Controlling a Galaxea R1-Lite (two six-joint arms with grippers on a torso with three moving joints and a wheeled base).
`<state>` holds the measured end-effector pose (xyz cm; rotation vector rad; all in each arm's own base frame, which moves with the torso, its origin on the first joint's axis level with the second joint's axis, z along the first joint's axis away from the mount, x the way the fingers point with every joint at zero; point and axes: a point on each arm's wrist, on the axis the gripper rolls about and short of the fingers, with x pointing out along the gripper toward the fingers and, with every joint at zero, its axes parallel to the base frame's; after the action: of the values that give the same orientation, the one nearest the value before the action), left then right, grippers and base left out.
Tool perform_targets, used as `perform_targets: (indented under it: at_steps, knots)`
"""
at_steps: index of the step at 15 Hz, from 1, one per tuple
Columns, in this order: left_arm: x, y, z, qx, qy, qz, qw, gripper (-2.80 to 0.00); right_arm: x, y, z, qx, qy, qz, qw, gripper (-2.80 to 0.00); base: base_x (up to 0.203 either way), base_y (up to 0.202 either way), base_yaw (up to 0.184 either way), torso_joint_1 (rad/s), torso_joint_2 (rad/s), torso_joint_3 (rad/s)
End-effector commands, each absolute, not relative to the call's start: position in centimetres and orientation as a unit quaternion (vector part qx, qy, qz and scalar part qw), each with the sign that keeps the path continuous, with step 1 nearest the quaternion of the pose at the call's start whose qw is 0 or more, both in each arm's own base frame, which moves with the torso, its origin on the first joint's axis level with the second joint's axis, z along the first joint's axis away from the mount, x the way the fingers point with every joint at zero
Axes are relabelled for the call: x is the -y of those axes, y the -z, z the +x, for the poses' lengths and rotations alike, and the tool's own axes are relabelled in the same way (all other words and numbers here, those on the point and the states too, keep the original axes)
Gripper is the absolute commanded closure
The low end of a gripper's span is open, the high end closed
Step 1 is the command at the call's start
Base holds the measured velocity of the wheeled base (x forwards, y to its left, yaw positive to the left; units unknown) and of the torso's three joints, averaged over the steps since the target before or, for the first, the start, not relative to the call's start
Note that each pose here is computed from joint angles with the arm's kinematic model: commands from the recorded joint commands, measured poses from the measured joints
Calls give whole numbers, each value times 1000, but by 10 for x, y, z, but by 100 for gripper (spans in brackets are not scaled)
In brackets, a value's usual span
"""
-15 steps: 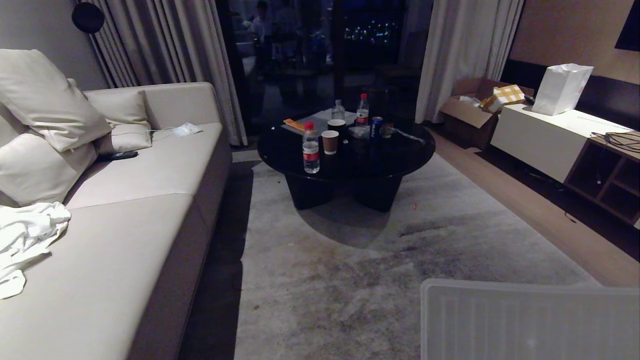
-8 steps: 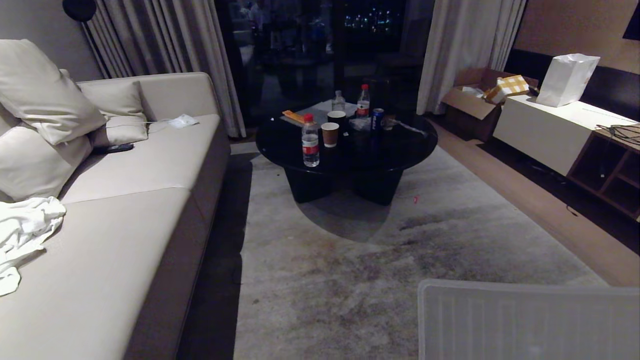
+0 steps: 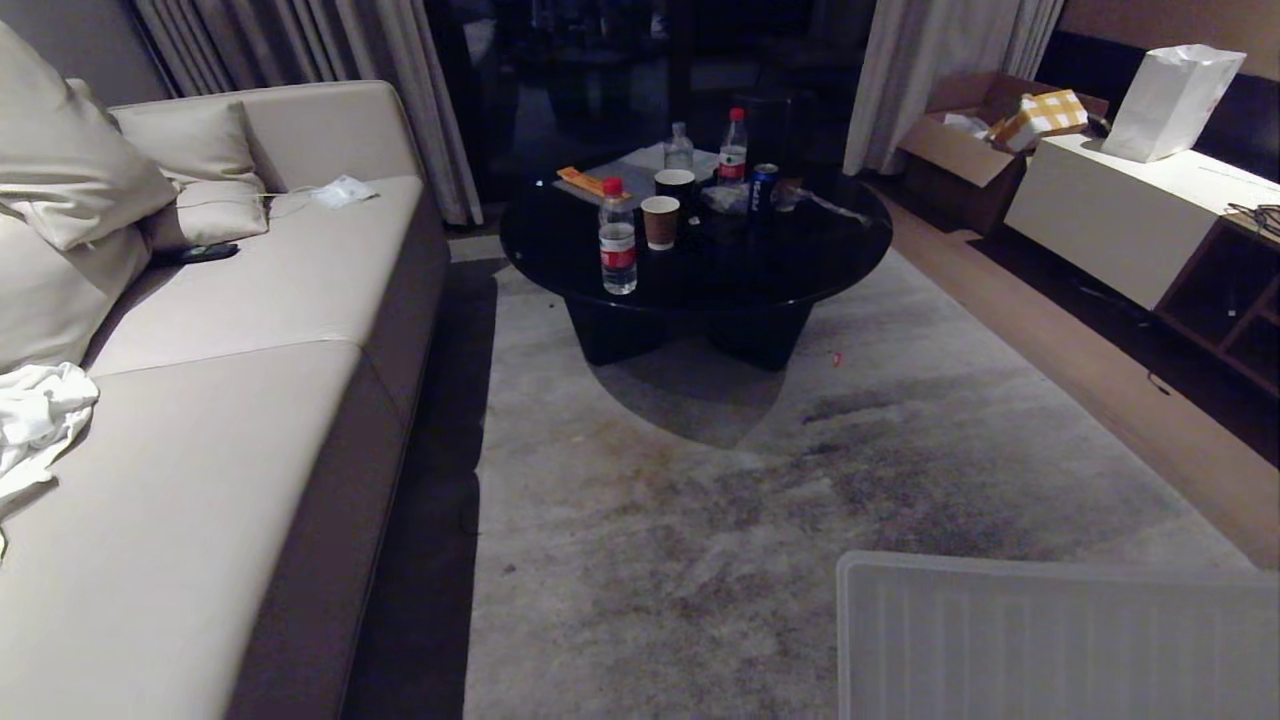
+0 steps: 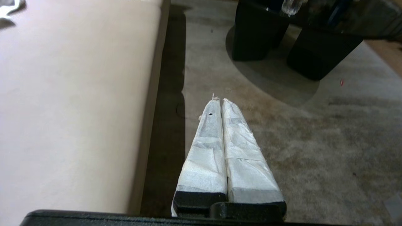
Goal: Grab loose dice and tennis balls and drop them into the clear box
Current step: Close the lid
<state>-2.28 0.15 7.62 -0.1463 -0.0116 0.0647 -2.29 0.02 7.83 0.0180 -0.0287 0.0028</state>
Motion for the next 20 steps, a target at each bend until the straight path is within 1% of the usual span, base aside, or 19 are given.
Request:
perform_targets:
  at_steps: [1,20]
  knots:
    - [-2,-76,-23,6,-33,-74,997,0,0,-76,-22,9,-2,9,1000,0,0,0,0,4,2,-192]
    - [-1,-76,-23,6,-33,-74,997,0,0,-76,-22,9,-2,9,1000,0,0,0,0,4,4,-199]
